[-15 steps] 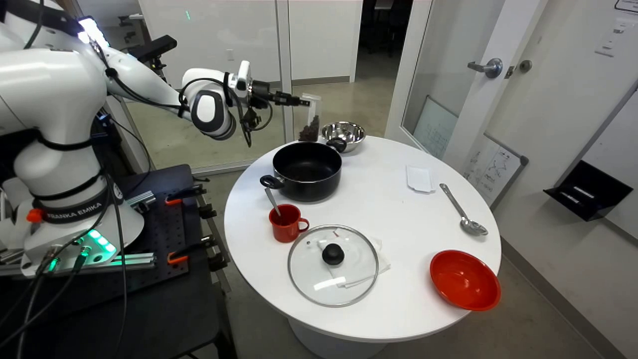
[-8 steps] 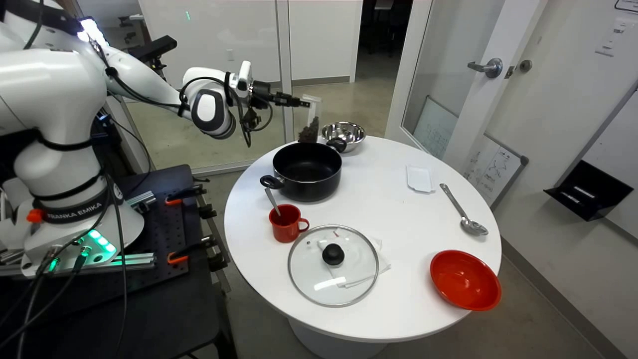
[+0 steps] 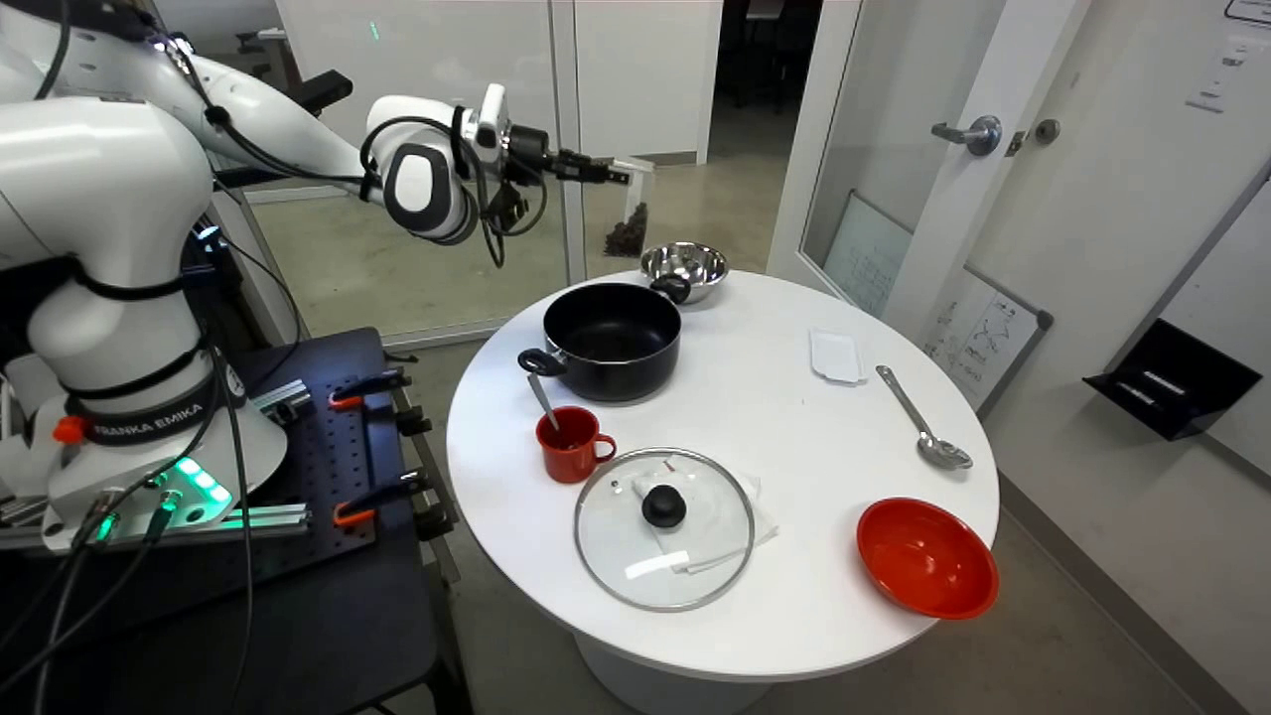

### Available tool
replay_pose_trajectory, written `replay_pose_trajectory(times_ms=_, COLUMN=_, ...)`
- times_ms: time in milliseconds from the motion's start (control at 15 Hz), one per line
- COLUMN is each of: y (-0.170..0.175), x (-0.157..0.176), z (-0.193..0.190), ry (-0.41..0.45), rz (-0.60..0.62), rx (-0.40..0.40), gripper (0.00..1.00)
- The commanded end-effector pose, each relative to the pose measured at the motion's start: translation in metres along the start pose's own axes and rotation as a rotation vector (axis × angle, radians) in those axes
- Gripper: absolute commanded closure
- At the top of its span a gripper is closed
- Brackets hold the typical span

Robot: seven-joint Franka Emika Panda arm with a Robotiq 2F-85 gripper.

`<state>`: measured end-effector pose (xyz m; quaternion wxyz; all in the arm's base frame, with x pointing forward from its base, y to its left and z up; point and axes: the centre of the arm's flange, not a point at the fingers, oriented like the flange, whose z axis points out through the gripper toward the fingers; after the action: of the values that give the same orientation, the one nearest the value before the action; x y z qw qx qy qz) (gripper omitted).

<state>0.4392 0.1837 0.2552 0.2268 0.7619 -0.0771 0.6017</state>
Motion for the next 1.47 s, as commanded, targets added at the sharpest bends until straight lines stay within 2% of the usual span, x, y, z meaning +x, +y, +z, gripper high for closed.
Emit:
replay_pose_trajectory(times_ms=0, y=0.026, x=0.04, z=0.003, ry=-0.12, rz=0.088, rx=0.06, gripper=0.99)
replay_pose_trajectory(times_ms=133, y=0.033, x=0.053, z=0.006, ry=-0.161, rz=0.143, rx=0.088, gripper=0.99)
replay_pose_trajectory(times_ms=333, y=0.048, x=0.069, z=0.012, ry=-0.254, rz=0.227, rx=0.073, gripper=0.99)
replay_pose_trajectory(times_ms=467, y=0.067, x=0.076, z=0.026, ry=-0.327, rz=0.272, rx=0.065, gripper=0.99)
replay_pose_trajectory(times_ms=800, y=0.112, x=0.086, z=0.057, ry=-0.458, rz=0.393, rx=0.113, gripper=0.99)
replay_pose_trajectory(times_ms=1067, y=0.142, x=0.086, z=0.079, ry=-0.539, rz=0.483, rx=0.161, gripper=0.99)
replay_pose_trajectory(times_ms=1400, y=0.166, x=0.075, z=0.095, ry=-0.707, rz=0.541, rx=0.201, gripper=0.99)
